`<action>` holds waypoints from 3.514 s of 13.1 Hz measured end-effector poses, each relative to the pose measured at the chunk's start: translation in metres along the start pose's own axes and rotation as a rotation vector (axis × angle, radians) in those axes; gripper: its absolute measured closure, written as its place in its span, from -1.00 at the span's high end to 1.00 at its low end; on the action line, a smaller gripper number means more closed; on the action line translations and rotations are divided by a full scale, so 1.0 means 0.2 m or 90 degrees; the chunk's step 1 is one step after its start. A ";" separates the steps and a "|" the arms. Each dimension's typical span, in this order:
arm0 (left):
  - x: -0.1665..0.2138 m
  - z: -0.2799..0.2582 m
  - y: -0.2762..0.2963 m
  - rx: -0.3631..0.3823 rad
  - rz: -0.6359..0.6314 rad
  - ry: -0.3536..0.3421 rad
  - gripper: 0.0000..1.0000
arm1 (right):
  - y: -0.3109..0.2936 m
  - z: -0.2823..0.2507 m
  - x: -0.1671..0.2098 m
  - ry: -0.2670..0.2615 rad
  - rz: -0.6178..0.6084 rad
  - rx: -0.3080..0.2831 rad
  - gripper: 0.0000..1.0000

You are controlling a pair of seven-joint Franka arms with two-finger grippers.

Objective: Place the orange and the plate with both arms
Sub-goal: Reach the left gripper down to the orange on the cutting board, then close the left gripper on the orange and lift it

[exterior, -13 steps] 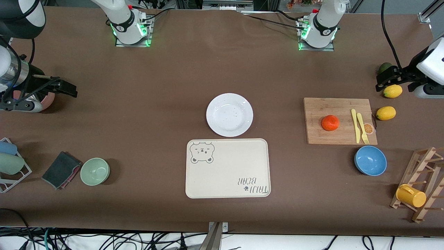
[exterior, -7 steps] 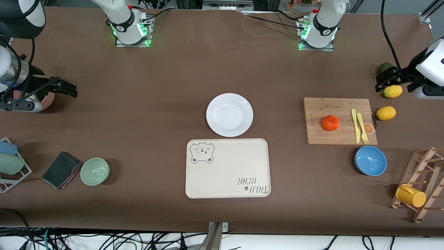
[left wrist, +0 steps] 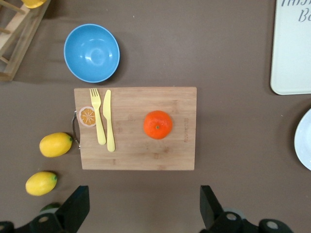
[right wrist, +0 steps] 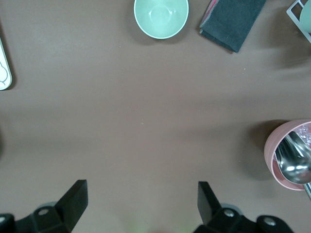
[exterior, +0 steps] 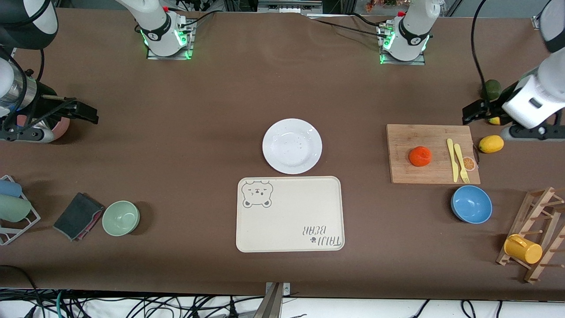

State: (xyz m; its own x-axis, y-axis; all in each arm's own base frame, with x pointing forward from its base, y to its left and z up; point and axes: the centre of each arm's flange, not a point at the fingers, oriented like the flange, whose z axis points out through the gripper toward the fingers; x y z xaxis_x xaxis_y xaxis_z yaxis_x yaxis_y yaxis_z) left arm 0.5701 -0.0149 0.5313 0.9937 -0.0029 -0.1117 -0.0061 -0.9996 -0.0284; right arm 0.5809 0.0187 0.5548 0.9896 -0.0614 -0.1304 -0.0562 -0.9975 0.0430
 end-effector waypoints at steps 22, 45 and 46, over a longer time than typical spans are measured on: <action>0.04 1.38 -0.04 -0.018 -0.011 -0.011 1.00 | -0.02 0.00 0.00 -0.003 -0.004 0.000 1.00; 0.05 1.56 0.02 -0.025 0.001 0.033 0.55 | -0.02 0.00 0.00 -0.003 -0.004 0.000 1.00; 0.05 1.49 0.07 -0.027 0.011 0.047 0.55 | -0.02 0.00 0.00 -0.003 -0.004 0.000 1.00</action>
State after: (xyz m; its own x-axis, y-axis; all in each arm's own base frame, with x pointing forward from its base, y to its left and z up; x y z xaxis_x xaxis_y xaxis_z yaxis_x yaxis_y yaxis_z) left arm 0.5474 -0.0197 0.2341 0.9991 -0.0214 -0.0379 -0.0209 -0.9997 0.0151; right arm 0.5802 0.0227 0.5544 0.9893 -0.0548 -0.1351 -0.0496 -0.9979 0.0417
